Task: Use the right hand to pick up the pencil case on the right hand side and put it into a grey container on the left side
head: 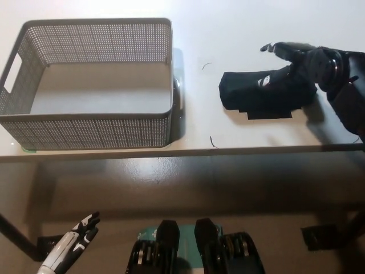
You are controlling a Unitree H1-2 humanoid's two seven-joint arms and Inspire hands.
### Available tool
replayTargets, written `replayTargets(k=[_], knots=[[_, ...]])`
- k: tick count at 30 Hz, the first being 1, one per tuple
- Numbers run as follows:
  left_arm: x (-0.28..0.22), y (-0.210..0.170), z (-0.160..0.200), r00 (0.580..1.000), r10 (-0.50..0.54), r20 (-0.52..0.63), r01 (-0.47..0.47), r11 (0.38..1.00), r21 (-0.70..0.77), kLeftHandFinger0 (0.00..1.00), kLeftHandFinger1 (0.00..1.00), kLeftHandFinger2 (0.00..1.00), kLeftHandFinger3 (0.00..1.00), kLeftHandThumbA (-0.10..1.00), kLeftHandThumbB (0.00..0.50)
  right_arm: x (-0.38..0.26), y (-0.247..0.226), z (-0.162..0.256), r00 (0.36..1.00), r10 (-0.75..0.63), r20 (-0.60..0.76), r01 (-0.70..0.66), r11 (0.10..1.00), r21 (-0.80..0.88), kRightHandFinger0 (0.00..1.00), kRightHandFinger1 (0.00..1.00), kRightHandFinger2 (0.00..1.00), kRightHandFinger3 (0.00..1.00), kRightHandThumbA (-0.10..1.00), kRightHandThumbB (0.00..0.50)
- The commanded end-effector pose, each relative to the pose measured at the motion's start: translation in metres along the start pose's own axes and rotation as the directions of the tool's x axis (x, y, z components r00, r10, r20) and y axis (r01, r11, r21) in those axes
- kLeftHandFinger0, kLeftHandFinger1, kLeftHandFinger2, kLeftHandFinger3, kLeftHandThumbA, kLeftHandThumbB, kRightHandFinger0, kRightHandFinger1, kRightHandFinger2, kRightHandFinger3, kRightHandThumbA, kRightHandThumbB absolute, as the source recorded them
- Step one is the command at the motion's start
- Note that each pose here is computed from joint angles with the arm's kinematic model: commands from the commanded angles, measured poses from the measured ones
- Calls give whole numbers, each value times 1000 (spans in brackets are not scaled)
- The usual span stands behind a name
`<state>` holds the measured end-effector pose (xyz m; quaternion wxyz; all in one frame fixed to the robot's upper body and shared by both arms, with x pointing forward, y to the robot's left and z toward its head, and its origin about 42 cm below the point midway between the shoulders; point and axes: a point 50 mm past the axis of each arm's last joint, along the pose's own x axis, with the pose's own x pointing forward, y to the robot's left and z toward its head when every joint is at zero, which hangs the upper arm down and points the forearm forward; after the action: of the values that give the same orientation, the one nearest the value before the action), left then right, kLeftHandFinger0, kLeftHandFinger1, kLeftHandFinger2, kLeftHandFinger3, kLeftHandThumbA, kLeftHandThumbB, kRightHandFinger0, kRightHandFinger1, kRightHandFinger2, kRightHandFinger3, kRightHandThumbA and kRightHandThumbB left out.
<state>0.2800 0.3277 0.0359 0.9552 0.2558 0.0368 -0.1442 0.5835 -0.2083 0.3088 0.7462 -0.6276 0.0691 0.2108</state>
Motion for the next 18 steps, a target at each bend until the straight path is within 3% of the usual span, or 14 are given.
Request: replayTargets(k=[1, 12, 18], knots=[[0, 9, 5, 999, -1, 52, 0, 1000, 19, 1000, 1000, 1000, 1000, 1000, 383, -2, -41, 29, 996, -60, 60, 60, 998, -1, 1000, 1000, 1000, 1000, 790, 500], [-2, 5, 6, 998, 4, 69, -5, 1000, 20, 1000, 1000, 1000, 1000, 1000, 366, 20, 14, 39, 999, 40, 23, -39, 998, -44, 1000, 1000, 1000, 1000, 792, 500], [2, 7, 10, 995, 6, 98, -8, 1000, 25, 1000, 1000, 1000, 1000, 1000, 354, 25, 37, 40, 997, 77, 11, -77, 997, -23, 1000, 1000, 1000, 1000, 735, 500]])
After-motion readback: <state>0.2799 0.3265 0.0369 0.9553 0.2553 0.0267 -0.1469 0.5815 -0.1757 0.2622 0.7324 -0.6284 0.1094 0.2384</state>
